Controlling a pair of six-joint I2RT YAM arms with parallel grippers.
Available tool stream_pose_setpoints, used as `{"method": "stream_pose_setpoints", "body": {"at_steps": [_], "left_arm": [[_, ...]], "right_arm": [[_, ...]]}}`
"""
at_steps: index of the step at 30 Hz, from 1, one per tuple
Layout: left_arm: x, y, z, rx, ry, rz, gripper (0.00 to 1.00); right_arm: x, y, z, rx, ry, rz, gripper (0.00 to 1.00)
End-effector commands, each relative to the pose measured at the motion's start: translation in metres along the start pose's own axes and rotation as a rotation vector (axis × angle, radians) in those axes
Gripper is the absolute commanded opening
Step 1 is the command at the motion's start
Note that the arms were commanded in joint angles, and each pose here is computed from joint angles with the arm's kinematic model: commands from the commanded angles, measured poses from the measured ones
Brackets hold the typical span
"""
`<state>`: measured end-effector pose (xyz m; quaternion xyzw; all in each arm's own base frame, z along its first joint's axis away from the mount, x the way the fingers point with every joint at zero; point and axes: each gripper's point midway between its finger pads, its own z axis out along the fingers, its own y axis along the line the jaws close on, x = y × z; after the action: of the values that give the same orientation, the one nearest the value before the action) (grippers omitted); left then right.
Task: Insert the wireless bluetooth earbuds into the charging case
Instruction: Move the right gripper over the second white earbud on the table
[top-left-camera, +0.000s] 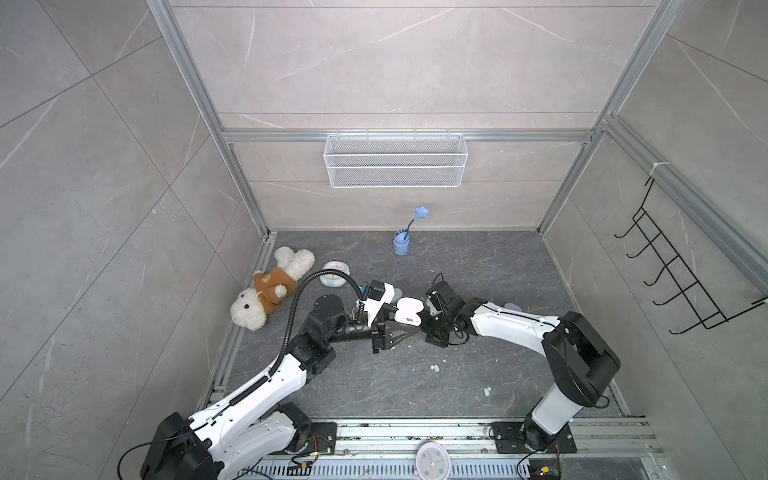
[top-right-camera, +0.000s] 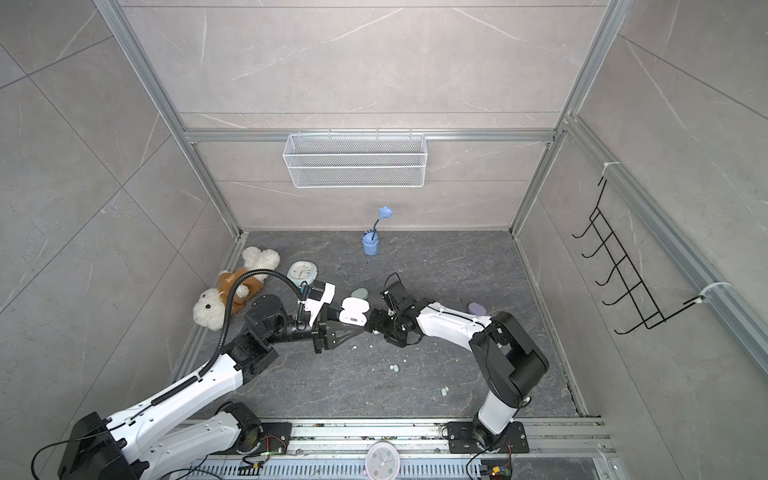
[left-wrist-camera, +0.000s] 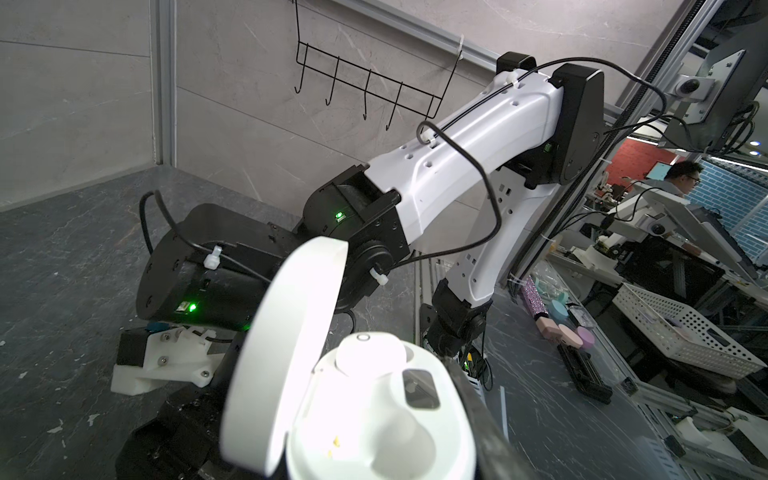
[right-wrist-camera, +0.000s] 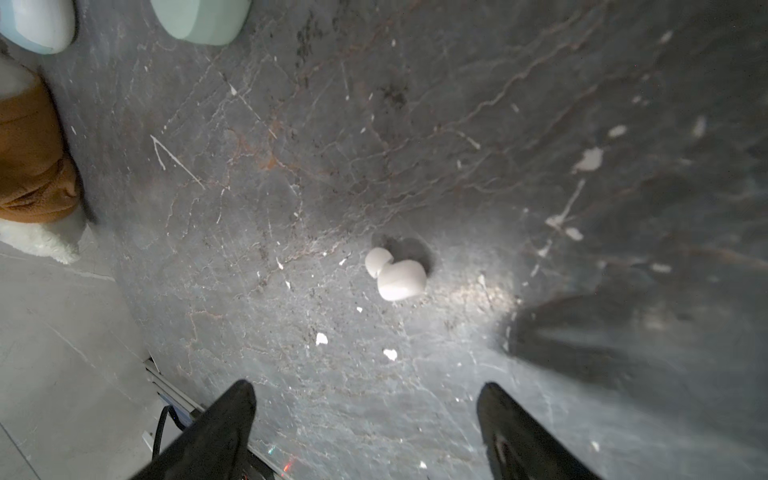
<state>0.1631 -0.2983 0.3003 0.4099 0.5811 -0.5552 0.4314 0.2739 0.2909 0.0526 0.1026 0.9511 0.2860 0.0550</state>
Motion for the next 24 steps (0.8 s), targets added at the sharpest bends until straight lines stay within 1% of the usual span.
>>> {"method": "stream_pose_setpoints", "body": {"at_steps": [1,12,24], "left_arm": [[-0.012,-0.004,-0.003,-0.004,-0.037,0.071,0.15],[-0.01,-0.002,-0.004,-0.016,-0.034,0.068,0.15],[-0.009,-0.002,-0.005,-0.02,-0.033,0.07,0.15]], "right_arm": [[-0.007,0.007,0.01,-0.025,-0.013,0.022,0.86],[-0.02,0.016,0.033,-0.038,-0.014,0.02,0.86],[-0.029,0.014,0.039,0.006,-0.016,0.01,0.86]]}}
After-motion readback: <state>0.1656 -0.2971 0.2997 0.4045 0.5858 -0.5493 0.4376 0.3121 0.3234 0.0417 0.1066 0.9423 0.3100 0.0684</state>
